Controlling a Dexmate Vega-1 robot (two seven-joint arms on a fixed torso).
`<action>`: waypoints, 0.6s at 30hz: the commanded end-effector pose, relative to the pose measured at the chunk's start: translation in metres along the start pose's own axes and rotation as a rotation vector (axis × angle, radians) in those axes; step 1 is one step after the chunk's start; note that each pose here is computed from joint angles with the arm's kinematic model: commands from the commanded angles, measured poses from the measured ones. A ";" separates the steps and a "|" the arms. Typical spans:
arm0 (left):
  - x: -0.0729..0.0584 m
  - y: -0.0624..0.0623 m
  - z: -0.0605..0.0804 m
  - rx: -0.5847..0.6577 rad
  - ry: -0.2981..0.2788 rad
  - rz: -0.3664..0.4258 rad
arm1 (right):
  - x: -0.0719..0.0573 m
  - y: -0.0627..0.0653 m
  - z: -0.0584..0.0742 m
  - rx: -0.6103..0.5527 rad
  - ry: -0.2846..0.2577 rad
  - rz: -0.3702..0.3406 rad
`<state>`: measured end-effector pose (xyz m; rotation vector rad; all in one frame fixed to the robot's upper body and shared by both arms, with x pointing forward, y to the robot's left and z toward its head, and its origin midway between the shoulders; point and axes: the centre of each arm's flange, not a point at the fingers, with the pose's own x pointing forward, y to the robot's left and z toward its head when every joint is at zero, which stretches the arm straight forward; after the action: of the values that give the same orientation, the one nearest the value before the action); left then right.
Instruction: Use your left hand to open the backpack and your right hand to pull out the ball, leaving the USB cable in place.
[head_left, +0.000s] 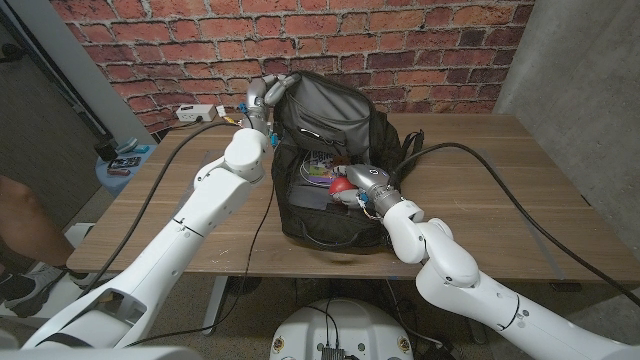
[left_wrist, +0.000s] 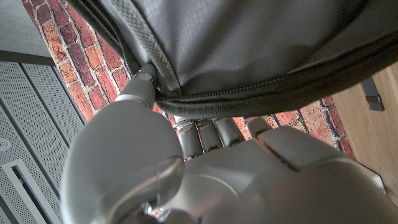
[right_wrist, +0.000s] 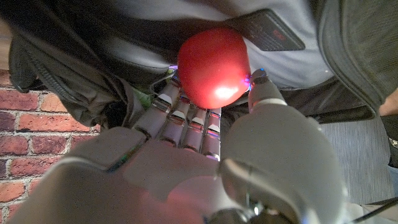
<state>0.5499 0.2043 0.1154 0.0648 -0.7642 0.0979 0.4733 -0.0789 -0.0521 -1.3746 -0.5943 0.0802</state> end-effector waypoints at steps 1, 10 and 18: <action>-0.004 -0.006 0.003 0.002 -0.008 -0.007 | -0.003 0.006 -0.007 0.007 0.007 0.016; -0.006 -0.007 0.005 0.002 -0.013 0.000 | -0.001 0.012 -0.009 0.014 0.004 0.026; -0.006 -0.006 0.004 -0.003 -0.009 0.001 | 0.002 0.014 -0.010 0.014 -0.002 0.014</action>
<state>0.5441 0.1980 0.1152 0.0673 -0.7743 0.0958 0.4792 -0.0844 -0.0614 -1.3685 -0.5775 0.0945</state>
